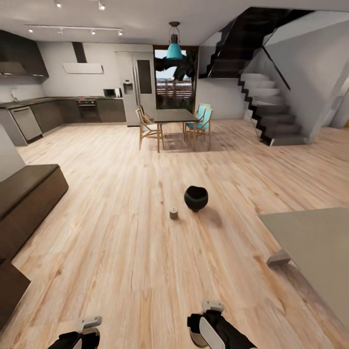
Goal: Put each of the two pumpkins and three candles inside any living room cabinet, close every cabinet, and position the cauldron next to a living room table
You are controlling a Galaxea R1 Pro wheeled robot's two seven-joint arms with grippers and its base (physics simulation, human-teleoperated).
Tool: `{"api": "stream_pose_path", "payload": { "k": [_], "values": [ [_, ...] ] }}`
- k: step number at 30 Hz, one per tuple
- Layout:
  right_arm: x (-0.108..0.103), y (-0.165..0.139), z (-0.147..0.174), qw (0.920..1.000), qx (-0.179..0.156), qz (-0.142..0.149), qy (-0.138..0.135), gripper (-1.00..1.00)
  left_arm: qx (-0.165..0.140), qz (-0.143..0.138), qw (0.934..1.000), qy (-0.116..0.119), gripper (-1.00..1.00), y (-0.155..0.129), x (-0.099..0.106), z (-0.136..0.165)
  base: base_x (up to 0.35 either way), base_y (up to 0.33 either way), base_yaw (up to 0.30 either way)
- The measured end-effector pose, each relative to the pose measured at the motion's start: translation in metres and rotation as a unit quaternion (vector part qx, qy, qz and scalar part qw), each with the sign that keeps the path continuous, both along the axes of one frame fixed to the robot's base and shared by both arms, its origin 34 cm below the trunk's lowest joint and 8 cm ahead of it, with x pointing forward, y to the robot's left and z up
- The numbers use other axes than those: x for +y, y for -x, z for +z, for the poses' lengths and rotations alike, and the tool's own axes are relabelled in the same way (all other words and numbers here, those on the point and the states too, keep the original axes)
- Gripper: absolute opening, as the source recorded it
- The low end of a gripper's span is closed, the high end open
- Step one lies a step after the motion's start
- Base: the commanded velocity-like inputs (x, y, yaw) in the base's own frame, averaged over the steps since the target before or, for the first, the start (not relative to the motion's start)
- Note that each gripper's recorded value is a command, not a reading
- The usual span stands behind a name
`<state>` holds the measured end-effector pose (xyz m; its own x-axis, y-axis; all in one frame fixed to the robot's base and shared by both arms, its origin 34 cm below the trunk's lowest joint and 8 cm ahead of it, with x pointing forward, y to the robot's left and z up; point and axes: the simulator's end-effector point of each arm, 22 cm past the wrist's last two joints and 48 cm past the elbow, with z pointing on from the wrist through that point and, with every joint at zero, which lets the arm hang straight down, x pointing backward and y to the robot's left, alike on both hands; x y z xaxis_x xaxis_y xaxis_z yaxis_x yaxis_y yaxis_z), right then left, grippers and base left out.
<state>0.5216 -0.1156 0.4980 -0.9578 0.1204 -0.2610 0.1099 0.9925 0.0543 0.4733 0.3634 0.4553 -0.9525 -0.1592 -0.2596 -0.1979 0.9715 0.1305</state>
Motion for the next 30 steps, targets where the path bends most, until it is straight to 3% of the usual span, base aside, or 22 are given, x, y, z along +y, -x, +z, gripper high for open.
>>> {"api": "stream_pose_path", "payload": {
  "k": [30],
  "values": [
    [0.0014, 0.0007, -0.0014, 1.0000, 0.002, -0.001, -0.004, -1.00, 0.004, -0.002, 1.0000, 0.002, -1.00, 0.0027, -0.0034, -0.0027, 0.333, 0.000, 0.280]
  ]
}}
